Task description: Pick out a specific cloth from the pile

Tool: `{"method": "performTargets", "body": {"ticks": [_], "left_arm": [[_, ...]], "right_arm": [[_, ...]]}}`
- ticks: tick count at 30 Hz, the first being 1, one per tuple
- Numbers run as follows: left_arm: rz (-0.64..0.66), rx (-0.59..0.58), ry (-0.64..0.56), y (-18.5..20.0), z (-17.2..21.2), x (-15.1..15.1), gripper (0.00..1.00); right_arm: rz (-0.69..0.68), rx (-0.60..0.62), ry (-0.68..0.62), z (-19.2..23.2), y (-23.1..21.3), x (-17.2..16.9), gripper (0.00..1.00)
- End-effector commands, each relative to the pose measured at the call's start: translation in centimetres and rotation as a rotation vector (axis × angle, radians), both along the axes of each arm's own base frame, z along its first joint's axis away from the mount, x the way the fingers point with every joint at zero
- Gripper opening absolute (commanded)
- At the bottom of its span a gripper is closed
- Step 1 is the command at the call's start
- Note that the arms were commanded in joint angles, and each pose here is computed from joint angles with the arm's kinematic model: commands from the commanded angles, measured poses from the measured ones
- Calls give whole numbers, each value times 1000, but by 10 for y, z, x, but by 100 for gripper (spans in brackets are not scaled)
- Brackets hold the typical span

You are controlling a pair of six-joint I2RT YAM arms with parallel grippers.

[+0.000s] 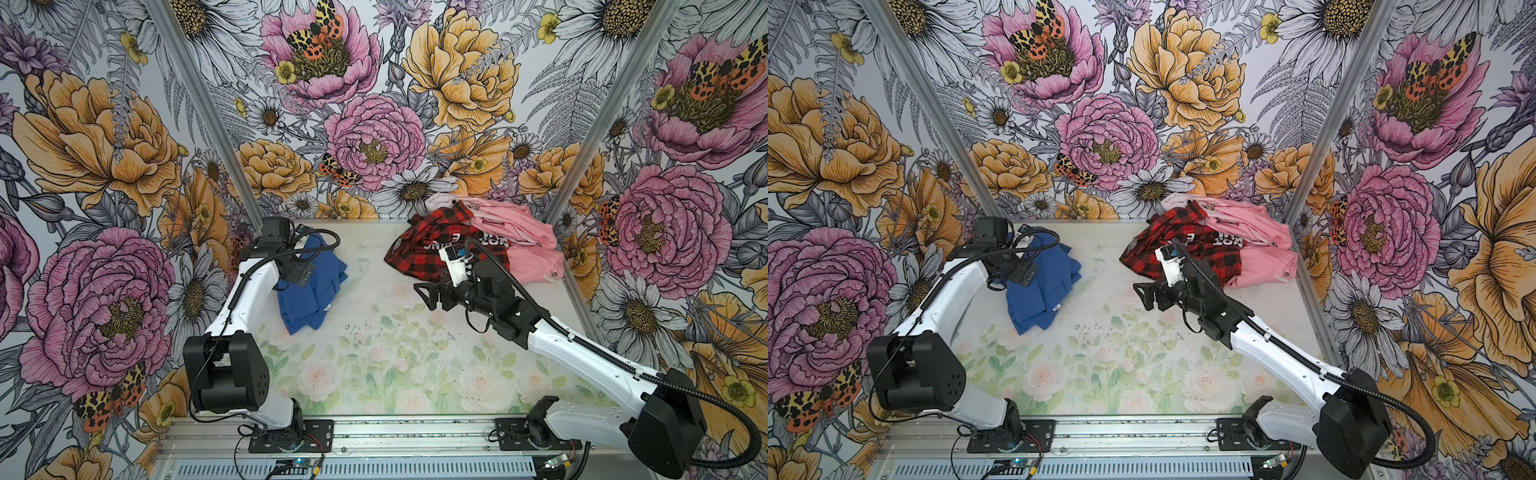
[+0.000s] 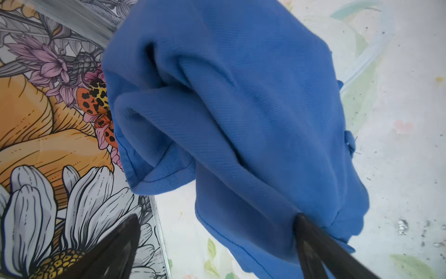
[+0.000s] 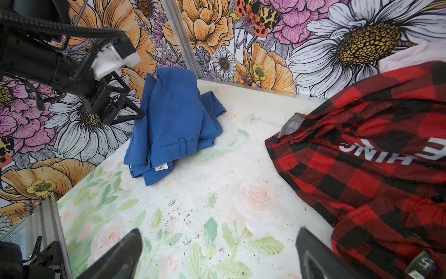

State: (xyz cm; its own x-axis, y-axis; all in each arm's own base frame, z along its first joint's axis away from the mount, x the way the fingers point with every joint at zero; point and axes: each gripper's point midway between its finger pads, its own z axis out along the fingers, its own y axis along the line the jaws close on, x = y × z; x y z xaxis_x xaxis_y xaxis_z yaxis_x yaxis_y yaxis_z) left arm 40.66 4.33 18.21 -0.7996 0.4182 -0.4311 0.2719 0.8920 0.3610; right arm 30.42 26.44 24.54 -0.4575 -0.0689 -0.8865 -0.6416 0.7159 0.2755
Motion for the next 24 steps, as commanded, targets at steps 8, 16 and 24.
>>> {"method": "performTargets", "body": {"ticks": [8,16,24], "left_arm": [[239,-45,-8,76,-56,72,99],[210,-392,112,43,-105,81,99],[166,-363,346,-1,-142,67,99]], "right_arm": [[-19,46,-29,16,-9,-2,99],[-37,58,-35,22,-14,-2,100],[-54,70,-43,26,-20,-6,100]]}}
